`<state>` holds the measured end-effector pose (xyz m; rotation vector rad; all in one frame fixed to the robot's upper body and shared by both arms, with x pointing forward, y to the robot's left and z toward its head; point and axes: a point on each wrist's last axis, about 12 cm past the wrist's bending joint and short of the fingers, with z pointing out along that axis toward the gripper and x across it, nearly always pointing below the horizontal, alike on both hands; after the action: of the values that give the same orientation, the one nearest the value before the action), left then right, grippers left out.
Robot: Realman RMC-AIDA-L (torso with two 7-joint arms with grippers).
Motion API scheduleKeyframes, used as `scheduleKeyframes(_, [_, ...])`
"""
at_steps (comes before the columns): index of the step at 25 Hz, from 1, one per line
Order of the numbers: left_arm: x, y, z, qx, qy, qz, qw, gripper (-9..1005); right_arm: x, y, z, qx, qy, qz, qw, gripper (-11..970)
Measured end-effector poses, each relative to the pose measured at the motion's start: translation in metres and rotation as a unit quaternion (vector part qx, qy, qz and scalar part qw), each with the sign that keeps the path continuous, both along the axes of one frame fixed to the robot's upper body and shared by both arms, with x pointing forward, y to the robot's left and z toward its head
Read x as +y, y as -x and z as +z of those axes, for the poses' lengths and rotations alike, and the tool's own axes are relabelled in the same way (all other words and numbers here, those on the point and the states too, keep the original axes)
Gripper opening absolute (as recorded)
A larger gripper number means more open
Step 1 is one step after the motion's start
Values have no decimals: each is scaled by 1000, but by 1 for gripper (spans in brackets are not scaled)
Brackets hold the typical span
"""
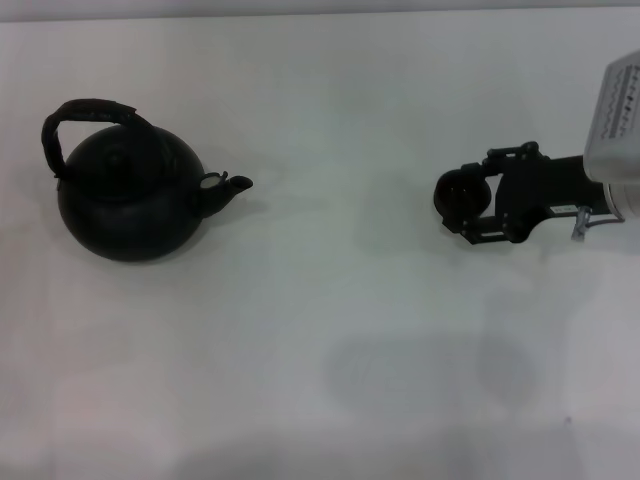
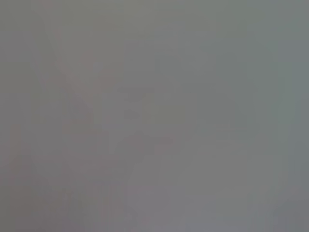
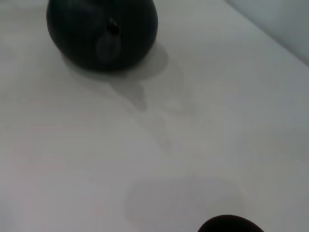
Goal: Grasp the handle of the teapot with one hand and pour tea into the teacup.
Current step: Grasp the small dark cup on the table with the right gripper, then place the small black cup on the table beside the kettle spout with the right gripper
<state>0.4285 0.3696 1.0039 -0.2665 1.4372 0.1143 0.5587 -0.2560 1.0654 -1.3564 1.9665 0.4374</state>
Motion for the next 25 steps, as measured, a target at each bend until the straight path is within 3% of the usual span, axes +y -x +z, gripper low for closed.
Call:
scheduleKeyframes(12, [-1, -1, 0, -1, 0, -1, 1000, 611, 30, -2, 24, -10, -44, 42, 998, 720])
scheduleKeyframes(25, [-6, -5, 2, -5, -1, -17, 1000, 611, 91, -1, 20, -4, -43, 115, 992, 720])
